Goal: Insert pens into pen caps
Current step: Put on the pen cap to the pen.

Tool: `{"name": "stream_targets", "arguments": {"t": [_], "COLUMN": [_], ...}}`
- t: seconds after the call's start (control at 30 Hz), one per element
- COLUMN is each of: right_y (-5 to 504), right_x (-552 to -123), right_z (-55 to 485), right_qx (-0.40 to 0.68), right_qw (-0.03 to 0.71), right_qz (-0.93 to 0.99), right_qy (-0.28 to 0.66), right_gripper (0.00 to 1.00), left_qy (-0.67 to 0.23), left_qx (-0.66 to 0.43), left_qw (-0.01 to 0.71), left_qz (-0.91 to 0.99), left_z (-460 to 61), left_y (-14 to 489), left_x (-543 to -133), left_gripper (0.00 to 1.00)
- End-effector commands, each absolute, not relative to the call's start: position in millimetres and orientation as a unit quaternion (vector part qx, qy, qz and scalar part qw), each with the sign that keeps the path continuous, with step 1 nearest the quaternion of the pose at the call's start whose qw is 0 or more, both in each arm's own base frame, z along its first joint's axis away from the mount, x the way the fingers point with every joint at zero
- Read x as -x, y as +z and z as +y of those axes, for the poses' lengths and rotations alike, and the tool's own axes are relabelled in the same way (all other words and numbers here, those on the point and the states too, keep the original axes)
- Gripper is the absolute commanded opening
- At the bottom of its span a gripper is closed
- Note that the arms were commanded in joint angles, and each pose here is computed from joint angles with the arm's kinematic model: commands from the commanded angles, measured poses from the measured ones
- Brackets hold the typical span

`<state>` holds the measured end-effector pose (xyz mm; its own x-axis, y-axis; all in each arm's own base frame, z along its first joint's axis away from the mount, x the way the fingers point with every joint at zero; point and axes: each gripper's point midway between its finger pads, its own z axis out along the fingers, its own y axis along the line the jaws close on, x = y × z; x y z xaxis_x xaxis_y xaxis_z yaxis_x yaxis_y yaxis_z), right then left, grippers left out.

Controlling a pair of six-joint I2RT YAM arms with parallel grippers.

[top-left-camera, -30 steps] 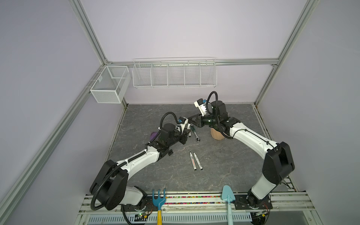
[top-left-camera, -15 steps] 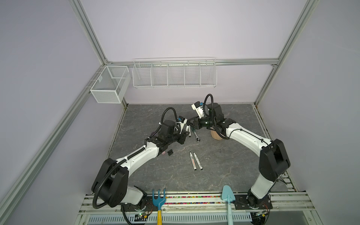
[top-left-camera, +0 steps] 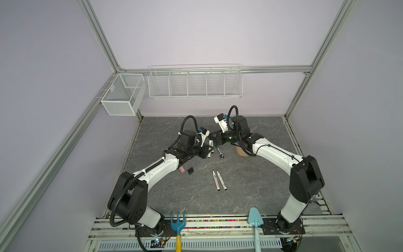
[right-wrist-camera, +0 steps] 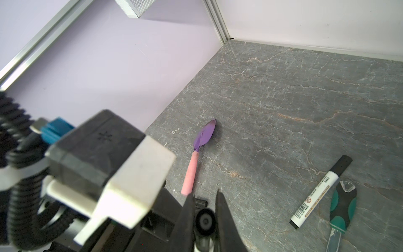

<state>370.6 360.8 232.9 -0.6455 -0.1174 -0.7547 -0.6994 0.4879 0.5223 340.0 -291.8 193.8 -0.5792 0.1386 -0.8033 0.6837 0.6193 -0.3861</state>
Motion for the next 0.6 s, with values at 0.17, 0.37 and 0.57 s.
{"name": "stream_targets", "arguments": {"t": [0.17,0.37,0.57], "right_y": [160,188,218], "right_x": [-281,-290,-301], "right_z": [323,325,332], "right_qx": [0.180,0.183,0.185], "right_qw": [0.049,0.071,0.105], "right_qz": [0.862,0.847,0.830], "right_qy": [0.471,0.494,0.516], "right_gripper": [0.07,0.07,0.11], "left_qy": [-0.414,-0.435,-0.436], "left_qx": [-0.193,-0.225,-0.245], "left_qw": [0.689,0.621,0.572], "left_qz": [0.563,0.612,0.650], "left_z": [-259,-283,-299], "left_y": [393,332,282], "left_x": [-331,-299,-287], "left_gripper": [0.00,0.00,0.00]}}
